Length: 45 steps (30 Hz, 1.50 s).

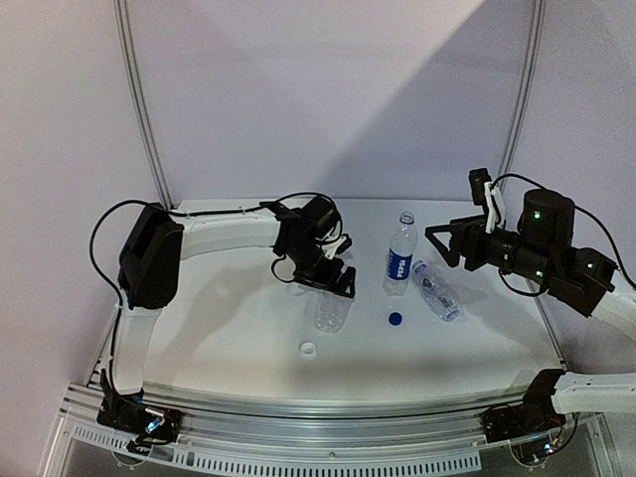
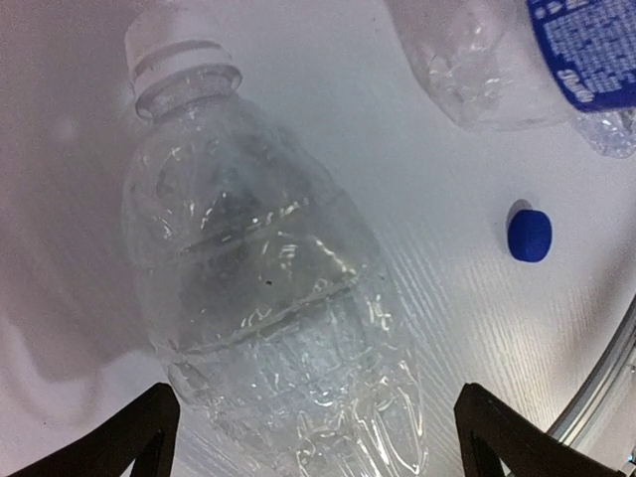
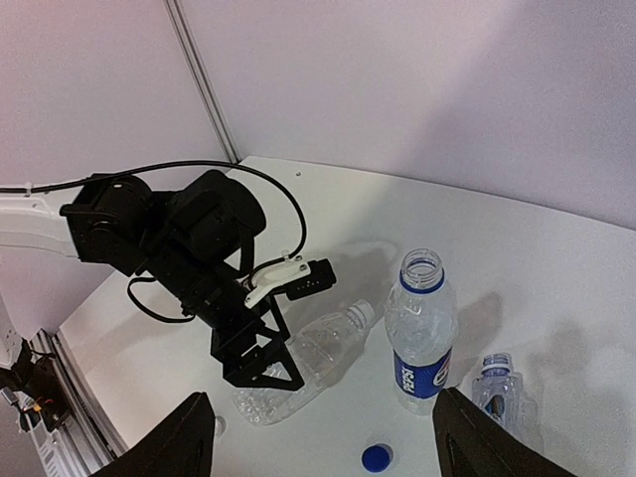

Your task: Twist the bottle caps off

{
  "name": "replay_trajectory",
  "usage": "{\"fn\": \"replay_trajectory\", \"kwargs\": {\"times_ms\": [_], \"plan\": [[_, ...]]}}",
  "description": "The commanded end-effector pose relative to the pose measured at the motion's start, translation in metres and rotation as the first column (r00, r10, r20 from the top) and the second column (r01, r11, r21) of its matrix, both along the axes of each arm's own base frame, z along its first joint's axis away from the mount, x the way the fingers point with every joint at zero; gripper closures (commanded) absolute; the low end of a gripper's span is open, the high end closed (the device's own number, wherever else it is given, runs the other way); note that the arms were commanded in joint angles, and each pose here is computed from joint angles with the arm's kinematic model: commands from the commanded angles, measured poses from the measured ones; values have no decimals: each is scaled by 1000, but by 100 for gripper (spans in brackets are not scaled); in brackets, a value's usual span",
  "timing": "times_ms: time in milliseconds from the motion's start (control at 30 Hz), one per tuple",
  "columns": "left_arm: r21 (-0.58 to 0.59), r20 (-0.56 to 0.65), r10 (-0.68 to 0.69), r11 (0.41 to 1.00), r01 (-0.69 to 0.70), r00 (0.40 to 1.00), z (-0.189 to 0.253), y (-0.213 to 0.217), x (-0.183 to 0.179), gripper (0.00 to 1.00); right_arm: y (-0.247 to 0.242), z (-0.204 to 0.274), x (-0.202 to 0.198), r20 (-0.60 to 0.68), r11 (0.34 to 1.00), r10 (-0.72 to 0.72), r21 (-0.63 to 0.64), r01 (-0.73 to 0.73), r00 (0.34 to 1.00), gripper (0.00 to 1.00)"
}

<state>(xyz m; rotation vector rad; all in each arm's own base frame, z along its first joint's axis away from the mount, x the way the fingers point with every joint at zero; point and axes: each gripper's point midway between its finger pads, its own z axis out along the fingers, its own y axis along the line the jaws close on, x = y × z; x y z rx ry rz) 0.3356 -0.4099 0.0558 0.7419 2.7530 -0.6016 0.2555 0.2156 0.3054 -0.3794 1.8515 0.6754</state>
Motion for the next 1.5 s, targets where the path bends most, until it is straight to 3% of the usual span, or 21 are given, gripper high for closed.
{"fn": "replay_trajectory", "kwargs": {"times_ms": [0, 167, 667, 867, 1033, 1467], "plan": [[106, -40, -20, 994, 24, 999, -13, 8, -10, 1, -4, -5, -2, 0, 1000, -11, -16, 11, 1000, 23], [226, -9, -46, 973, 46, 999, -26, 9, -10, 1, -6, -6, 0, 3, 999, -24, -27, 24, 1000, 23], [244, -18, -96, 965, 98, 995, -44, -5, -19, 1, -6, -8, 1, 5, 999, -28, -35, 28, 1000, 23], [331, 136, -138, 940, 86, 981, -20, -6, -8, 1, -5, -8, 1, 3, 999, -24, -36, 24, 1000, 23], [337, 243, -180, 937, 91, 953, 6, -14, -4, 1, -5, -9, 1, 1, 999, -23, -38, 23, 1000, 23], [404, 192, -199, 909, 108, 961, -25, -9, -2, 1, -3, -11, 3, -2, 999, -21, -42, 21, 1000, 23]]}}
